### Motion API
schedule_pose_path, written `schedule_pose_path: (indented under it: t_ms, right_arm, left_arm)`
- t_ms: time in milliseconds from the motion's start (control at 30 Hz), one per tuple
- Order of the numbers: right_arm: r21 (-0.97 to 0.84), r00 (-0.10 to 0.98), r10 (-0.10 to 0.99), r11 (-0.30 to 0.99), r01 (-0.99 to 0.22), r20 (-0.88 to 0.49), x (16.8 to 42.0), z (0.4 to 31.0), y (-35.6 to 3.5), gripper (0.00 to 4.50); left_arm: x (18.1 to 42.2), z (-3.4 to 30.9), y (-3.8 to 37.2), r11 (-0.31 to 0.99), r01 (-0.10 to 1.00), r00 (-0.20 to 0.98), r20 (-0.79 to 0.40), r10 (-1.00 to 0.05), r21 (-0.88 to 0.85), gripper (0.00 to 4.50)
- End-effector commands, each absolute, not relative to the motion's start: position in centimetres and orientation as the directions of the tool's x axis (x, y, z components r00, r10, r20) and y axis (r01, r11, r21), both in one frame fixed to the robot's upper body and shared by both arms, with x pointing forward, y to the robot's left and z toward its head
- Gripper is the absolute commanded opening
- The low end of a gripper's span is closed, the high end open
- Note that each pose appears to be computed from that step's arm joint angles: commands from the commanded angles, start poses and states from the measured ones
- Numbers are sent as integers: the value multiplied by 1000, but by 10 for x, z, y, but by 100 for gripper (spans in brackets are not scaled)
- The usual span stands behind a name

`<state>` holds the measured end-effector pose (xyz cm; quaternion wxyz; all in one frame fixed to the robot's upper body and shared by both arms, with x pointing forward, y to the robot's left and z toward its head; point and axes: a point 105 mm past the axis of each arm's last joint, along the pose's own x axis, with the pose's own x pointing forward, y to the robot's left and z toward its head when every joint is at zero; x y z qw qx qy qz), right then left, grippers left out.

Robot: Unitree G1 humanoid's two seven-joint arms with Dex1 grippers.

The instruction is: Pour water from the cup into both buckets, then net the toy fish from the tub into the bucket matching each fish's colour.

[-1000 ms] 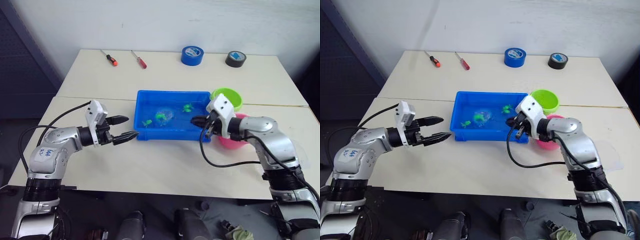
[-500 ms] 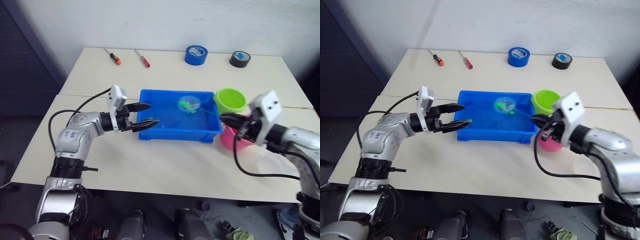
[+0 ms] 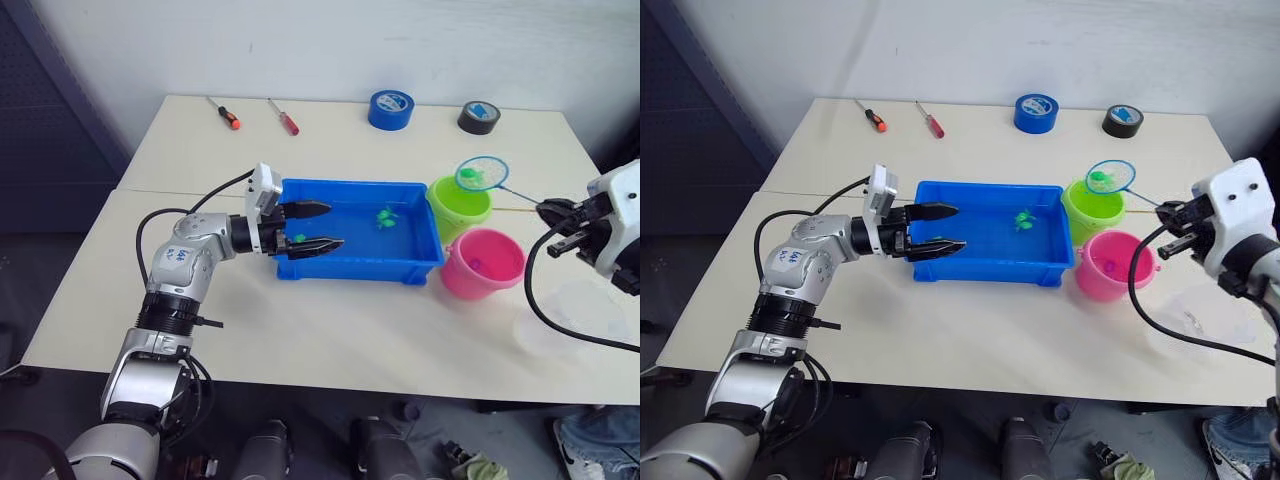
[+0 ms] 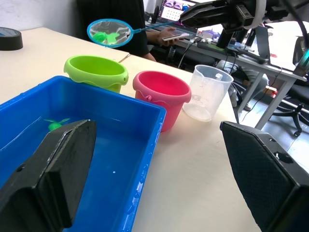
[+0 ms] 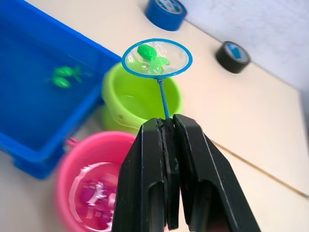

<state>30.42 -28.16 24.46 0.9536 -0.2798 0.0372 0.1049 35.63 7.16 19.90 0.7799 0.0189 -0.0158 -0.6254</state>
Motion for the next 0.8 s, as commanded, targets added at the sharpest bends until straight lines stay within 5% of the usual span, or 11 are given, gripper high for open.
schedule_pose_path:
  t_ms: [33,233,400,633,800]
  right_arm:
    - [-763,980,156,616,-192,-121,318,244,-283,0]
    - [-942,977,140,274,-194,-161,335,230,-286,0]
    - [-947,973,164,-303,-105,-160,341,239,-281,0]
    - [-905,961,218,-420,-64,-169,341,244,-280,0]
    - [-924,960,219,-373,-81,-172,337,244,-284,0]
  left_arm:
    - [357,212,71,226,969,225,24,-974,100,447]
    - [355,210,79,257,962,256,26,-966,96,447]
    - [354,211,85,283,955,281,34,-959,89,447]
    - [355,210,87,298,951,296,41,-954,86,447]
    - [355,210,85,292,952,289,47,-956,87,447]
